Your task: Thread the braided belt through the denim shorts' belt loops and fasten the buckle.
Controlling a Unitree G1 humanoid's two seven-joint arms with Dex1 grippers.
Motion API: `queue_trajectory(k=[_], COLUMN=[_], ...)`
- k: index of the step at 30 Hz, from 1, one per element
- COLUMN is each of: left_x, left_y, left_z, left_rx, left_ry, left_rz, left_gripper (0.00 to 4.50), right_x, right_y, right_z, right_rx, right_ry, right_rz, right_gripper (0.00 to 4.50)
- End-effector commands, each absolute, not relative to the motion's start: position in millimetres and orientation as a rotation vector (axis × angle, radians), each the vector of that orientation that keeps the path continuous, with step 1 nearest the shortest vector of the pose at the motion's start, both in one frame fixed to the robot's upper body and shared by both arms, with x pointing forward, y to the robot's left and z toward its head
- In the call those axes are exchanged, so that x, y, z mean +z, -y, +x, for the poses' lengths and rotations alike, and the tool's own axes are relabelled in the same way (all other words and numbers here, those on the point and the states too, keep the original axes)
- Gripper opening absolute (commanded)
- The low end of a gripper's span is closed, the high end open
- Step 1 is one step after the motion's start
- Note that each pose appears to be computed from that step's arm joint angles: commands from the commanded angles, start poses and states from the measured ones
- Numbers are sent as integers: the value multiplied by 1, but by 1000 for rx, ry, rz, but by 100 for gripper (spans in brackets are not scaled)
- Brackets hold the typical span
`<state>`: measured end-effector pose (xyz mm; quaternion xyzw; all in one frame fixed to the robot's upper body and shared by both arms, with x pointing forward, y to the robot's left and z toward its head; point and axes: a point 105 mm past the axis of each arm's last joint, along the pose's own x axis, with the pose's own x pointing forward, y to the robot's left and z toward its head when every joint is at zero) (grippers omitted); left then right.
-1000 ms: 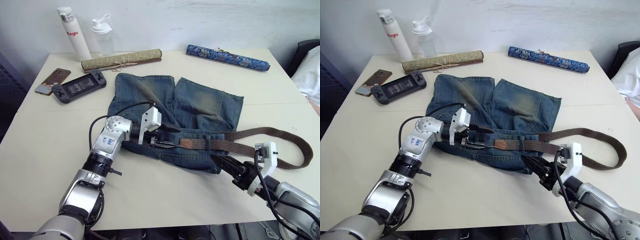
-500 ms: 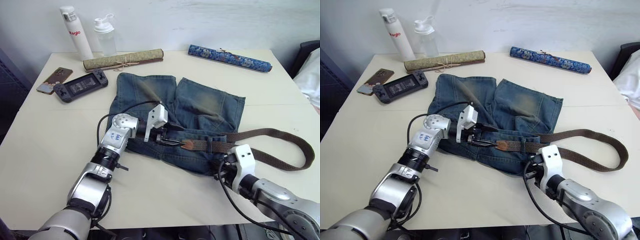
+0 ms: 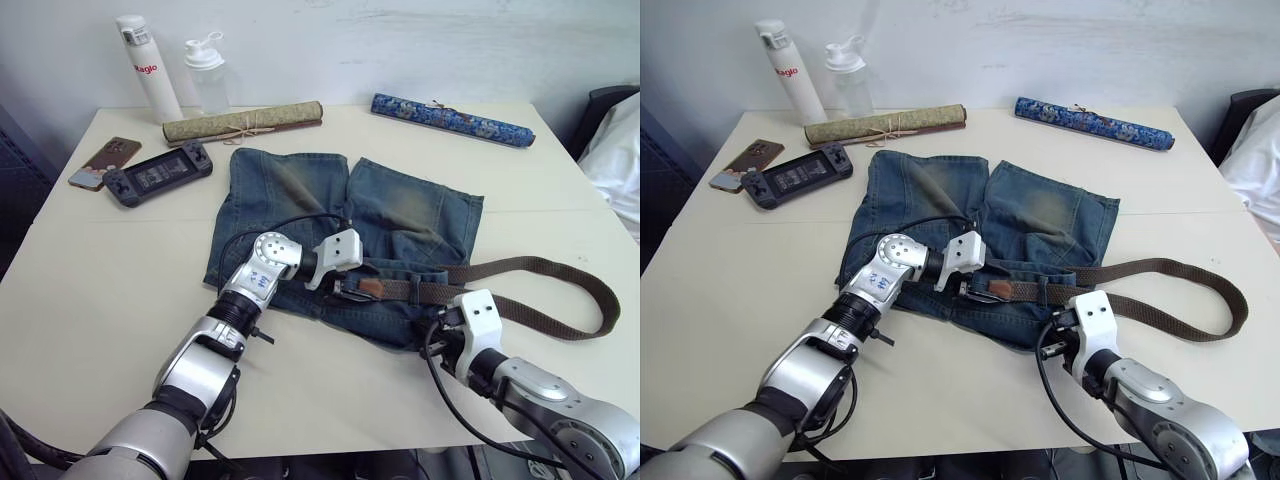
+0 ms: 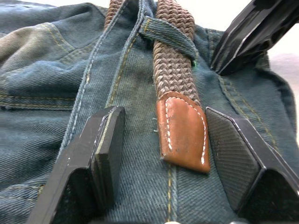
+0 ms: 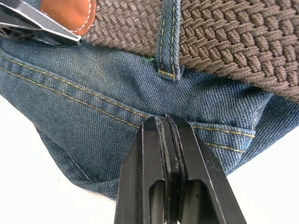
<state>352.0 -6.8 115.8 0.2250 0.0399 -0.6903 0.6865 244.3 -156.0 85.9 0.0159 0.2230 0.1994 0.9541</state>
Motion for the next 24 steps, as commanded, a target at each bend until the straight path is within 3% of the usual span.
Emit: queue_trajectory(k=[1, 4, 17, 24], left_x=[110, 104, 107, 118], left_y=[0, -10, -10, -7], left_z=[348, 339, 344, 330], left_rx=[-1586, -1651, -1700, -1823], left_ry=[-177, -252, -504, -533], left_rz=[471, 424, 262, 176], left_gripper=[303, 303, 303, 303], right_x=[76, 76, 77, 74], right_y=[153, 153, 153, 150], right_z=[239, 239, 240, 238], right_rx=[414, 411, 387, 385], right_ry=[-504, -508, -502, -510], right_rz=[41, 48, 75, 85], right_gripper=[9, 9, 9, 9])
